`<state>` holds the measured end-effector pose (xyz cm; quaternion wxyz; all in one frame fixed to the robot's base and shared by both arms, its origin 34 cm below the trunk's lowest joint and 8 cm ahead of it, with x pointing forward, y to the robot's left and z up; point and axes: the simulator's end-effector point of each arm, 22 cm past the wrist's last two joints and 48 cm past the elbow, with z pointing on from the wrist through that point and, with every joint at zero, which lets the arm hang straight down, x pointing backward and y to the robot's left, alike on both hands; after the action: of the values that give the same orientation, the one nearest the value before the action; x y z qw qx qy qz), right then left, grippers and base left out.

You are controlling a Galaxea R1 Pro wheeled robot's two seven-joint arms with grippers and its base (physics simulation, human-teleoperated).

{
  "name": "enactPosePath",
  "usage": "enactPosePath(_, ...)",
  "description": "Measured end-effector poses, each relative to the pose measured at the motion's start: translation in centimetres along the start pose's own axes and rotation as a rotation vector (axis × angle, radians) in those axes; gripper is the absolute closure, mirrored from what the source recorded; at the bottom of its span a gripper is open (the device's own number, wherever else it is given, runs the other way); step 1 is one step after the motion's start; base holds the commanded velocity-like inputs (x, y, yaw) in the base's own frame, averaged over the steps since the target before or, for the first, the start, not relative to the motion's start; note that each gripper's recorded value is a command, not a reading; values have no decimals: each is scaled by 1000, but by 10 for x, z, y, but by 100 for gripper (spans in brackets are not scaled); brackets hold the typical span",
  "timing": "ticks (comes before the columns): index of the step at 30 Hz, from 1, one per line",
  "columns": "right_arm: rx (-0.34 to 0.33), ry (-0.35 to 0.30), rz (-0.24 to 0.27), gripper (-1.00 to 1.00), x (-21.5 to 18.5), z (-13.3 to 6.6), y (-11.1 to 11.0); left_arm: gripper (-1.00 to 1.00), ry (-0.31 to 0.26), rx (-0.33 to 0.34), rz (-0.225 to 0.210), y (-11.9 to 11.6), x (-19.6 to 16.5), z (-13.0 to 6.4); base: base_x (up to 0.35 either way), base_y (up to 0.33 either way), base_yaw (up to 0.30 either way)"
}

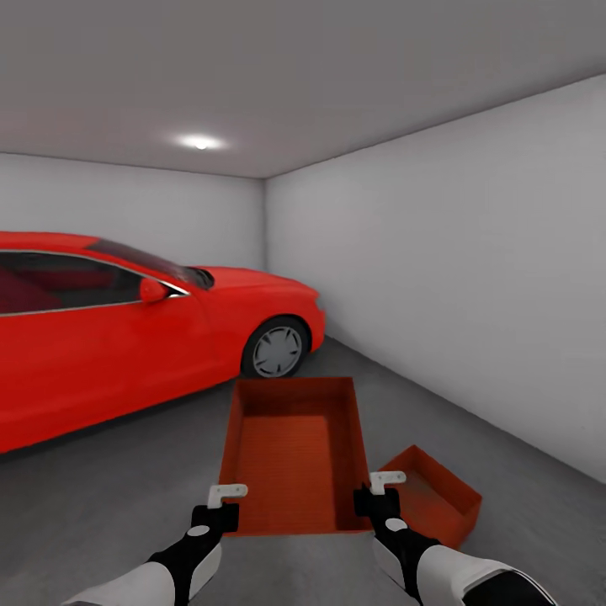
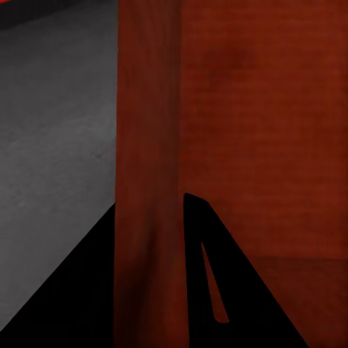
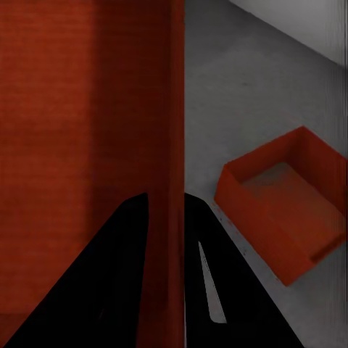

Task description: Move the two storage containers from the living room to the garage. In the garage, place one container on the floor and stack the other container on top of it (either order is fine).

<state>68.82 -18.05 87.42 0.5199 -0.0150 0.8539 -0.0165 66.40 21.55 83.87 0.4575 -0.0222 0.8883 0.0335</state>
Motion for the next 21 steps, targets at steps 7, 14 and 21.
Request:
enactPosePath(7, 0, 1, 0, 100, 0, 0, 0, 100, 1, 0, 0, 0, 0, 0, 304, 182, -277)
enactPosePath(14, 0, 1, 0, 100, 0, 0, 0, 100, 1, 0, 0, 0, 0, 0, 304, 183, -277)
enactPosePath(21, 0, 1, 0, 100, 0, 0, 0, 100, 1, 0, 1, 0, 0, 0, 304, 183, -277)
